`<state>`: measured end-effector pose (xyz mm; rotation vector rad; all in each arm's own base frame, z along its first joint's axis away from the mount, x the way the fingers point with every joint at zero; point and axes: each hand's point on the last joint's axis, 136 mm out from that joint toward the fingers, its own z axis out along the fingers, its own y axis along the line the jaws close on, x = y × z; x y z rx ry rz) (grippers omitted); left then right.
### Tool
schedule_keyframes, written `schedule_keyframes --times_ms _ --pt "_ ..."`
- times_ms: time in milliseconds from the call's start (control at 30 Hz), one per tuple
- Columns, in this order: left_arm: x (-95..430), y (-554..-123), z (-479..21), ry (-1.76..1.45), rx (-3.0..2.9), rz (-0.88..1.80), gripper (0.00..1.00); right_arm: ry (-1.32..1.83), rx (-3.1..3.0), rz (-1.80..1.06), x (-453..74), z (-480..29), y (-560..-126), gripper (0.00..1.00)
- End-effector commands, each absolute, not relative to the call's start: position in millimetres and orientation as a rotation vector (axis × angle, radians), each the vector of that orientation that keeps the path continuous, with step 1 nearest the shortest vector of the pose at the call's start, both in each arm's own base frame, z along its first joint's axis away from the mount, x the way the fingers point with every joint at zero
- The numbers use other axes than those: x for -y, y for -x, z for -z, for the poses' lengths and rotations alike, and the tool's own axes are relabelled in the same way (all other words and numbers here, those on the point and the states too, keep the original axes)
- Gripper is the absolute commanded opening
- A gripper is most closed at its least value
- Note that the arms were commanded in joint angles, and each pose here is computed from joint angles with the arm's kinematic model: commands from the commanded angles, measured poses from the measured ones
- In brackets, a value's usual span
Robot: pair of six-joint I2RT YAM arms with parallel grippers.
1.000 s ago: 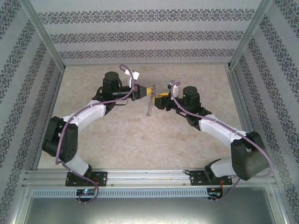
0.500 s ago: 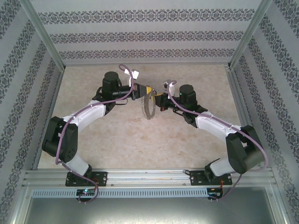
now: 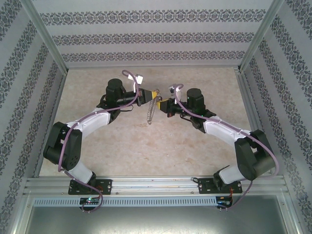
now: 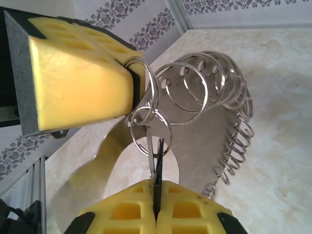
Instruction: Put the keys on the keyring
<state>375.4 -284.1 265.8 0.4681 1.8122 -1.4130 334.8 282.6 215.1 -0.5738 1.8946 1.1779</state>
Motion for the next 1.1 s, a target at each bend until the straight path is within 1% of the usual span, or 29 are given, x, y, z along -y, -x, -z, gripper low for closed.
schedule_keyframes --times_ms 0,300,667,867,1067 --pt "284.9 -368.1 -300.3 -0.503 -1.671 1.421 0.0 0.64 -1.87 -1.25 -295.3 -223.4 -329.5 0.0" --pt "286.3 -366.6 -299.9 -0.504 -1.665 1.427 0.0 0.691 -1.872 -1.311 -307.7 -224.7 -324.9 0.0" --pt "289.4 -364.8 -299.8 -0.501 -1.657 1.429 0.0 0.692 -1.872 -1.347 -305.9 -224.6 -325.8 0.0" --pt "289.1 -362.4 -302.1 -0.497 -1.646 1.427 0.0 0.633 -1.847 -1.391 -295.8 -227.7 -334.8 0.0" --pt "290.8 -361.5 -303.2 -0.495 -1.64 1.428 0.0 0.695 -1.831 -1.464 -313.8 -230.9 -325.4 0.0"
